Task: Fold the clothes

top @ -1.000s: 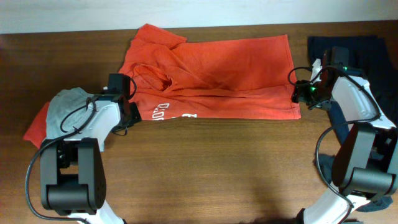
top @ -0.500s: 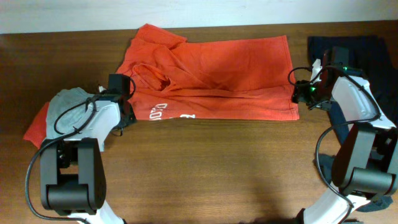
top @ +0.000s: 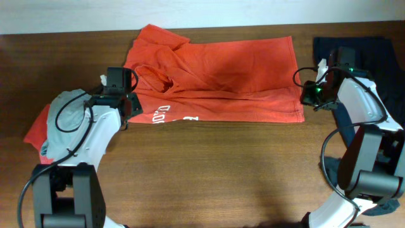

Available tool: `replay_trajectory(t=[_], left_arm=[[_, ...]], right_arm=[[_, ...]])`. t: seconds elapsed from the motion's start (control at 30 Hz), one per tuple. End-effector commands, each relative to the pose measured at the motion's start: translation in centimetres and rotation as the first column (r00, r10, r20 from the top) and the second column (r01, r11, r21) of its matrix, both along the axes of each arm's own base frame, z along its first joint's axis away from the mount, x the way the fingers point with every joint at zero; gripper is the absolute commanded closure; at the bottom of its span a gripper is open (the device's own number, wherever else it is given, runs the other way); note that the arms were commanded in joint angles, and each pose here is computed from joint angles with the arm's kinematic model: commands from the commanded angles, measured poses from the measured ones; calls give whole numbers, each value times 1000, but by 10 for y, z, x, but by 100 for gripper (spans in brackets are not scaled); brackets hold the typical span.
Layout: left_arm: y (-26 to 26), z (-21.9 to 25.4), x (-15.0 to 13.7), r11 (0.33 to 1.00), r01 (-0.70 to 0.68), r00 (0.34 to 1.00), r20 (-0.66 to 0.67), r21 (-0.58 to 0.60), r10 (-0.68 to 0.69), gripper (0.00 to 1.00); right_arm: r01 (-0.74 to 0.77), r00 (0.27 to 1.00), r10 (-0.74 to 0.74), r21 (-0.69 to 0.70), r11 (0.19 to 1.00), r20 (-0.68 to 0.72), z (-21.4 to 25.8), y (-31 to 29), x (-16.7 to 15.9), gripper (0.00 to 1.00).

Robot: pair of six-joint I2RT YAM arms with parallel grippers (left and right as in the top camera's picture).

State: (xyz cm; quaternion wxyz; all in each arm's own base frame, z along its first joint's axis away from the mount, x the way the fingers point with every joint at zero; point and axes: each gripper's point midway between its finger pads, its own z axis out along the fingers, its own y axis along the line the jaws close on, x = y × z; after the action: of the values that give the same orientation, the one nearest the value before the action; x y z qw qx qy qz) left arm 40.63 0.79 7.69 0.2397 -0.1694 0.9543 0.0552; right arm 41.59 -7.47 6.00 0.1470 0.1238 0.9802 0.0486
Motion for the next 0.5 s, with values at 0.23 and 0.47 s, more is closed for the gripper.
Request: replay_trajectory(t=[0.23,0.47], left_arm=[[-16,-55,22,997,42,998,-36,-59,-44,80],[-22,-106,-5,994,44,976,-207,-99,-64,80]], right_arm=[[-27,1000,26,72,997,14,-33,7,20,51],[-62,997,68,101,993,-48,-39,15,4,51]])
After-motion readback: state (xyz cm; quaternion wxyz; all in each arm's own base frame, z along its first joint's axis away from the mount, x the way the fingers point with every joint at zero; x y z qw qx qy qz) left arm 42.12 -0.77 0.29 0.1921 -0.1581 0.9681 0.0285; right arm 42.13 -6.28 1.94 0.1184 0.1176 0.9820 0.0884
